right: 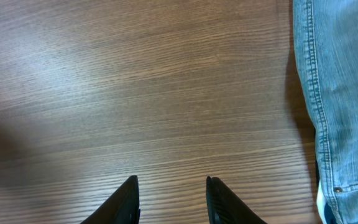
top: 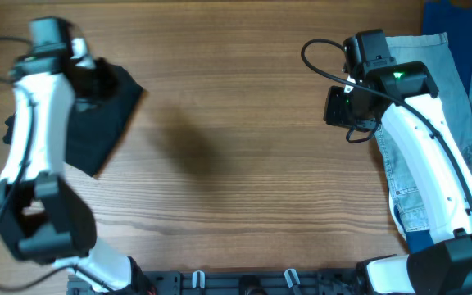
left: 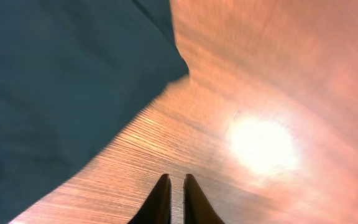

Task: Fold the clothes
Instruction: 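Carry the folded shorts to the table's left side with the left gripper, then open the left gripper and lift away from the folded shorts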

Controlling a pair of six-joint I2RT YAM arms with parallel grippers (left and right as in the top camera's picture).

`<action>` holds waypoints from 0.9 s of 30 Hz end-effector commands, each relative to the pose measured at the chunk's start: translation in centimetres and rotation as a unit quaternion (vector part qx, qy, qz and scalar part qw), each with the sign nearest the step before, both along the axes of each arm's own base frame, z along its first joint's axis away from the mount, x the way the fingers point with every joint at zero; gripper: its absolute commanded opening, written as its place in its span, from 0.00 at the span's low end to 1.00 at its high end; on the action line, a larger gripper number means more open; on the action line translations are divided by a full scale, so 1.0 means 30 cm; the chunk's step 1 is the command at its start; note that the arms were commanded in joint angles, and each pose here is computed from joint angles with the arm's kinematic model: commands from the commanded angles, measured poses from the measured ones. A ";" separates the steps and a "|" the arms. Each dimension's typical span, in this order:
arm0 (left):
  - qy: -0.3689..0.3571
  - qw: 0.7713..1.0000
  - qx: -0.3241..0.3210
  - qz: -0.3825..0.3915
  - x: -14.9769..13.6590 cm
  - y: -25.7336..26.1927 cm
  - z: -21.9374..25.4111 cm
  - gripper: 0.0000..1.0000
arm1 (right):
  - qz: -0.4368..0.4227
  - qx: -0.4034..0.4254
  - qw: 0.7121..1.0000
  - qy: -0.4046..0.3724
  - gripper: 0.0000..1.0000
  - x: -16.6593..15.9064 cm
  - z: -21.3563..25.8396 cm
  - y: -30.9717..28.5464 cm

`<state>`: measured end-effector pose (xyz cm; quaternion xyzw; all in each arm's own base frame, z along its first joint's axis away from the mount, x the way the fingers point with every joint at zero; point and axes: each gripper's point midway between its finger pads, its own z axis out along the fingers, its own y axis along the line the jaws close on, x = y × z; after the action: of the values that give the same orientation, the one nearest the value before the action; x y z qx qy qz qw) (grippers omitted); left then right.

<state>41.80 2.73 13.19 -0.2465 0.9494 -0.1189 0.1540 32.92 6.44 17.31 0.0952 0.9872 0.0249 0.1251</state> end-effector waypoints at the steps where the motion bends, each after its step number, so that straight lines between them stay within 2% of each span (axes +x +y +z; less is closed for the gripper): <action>1: 0.056 0.995 0.072 -0.032 0.009 -0.016 -0.154 0.05 | 0.004 0.003 1.000 -0.004 0.36 0.000 0.017 0.007; 7: 0.083 0.993 0.083 -0.029 0.056 0.009 -0.335 0.04 | 0.004 0.003 1.000 0.000 0.36 -0.006 0.015 0.006; 12: 0.041 0.995 0.094 -0.009 0.155 0.066 -0.399 0.04 | 0.003 0.002 1.000 0.003 0.36 -0.011 0.014 0.004; 18: 0.003 0.995 0.104 0.002 0.222 0.096 -0.402 0.05 | 0.003 0.002 1.000 0.003 0.36 -0.011 0.014 0.004; 21: -0.015 0.991 0.130 0.021 0.249 0.154 -0.388 0.07 | 0.003 0.002 1.000 0.005 0.35 -0.014 0.013 0.004; 27: -0.016 0.989 0.134 0.056 0.241 0.258 -0.391 0.08 | 0.002 0.001 1.000 0.009 0.36 -0.020 0.012 0.002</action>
<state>49.57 7.66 2.29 -0.2538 0.9434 -0.0121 0.2130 32.15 6.28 17.11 0.0952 0.9892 0.0200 0.1092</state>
